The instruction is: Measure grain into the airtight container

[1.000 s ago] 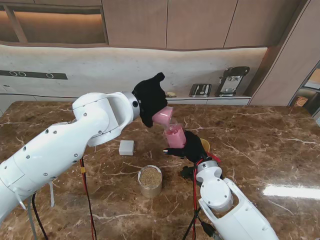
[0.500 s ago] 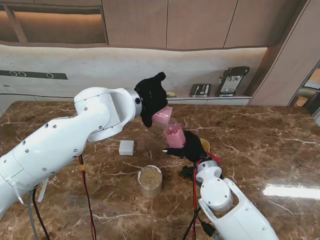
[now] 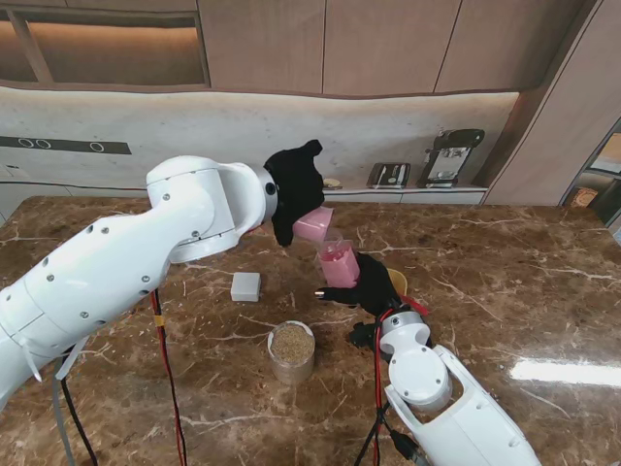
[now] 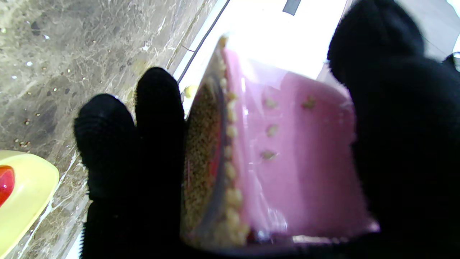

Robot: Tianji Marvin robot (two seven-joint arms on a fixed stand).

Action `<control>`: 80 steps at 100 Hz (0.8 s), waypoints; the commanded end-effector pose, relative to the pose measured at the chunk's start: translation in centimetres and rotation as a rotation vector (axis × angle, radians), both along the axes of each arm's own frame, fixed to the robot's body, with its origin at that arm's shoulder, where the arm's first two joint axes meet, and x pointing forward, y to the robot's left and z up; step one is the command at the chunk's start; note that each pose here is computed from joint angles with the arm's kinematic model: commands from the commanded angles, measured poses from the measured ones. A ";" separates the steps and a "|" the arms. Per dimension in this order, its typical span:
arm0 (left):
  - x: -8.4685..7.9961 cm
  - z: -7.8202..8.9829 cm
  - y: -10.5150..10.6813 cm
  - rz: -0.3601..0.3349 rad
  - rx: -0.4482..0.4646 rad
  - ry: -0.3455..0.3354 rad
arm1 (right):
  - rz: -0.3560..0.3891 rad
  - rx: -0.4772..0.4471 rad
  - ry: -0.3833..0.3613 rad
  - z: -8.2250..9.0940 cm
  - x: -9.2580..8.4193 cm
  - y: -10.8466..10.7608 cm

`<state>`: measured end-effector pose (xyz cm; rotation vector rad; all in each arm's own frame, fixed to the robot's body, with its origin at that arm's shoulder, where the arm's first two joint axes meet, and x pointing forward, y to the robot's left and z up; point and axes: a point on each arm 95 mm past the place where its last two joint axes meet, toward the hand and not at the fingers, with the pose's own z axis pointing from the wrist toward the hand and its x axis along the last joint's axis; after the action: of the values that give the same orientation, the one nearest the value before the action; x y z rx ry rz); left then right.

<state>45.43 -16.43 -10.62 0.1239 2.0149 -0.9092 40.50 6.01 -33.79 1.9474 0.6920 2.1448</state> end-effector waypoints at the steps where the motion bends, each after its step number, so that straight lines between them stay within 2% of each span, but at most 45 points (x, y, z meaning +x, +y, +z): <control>1: 0.0 -0.2 0.1 -0.002 0.015 0.010 | 0.014 0.016 -0.009 0.7 0.2 0.3; 44: 0.2 -0.7 1.0 0.046 -0.016 0.078 | 0.047 0.007 -0.007 0.6 0.1 0.6; 80: 0.1 -0.9 1.1 0.051 -0.039 0.065 | 0.053 0.005 -0.001 0.5 0.1 0.7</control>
<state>45.63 -15.42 -10.98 0.0285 2.0375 -0.9500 40.55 6.43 -33.68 1.9481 0.7464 2.1612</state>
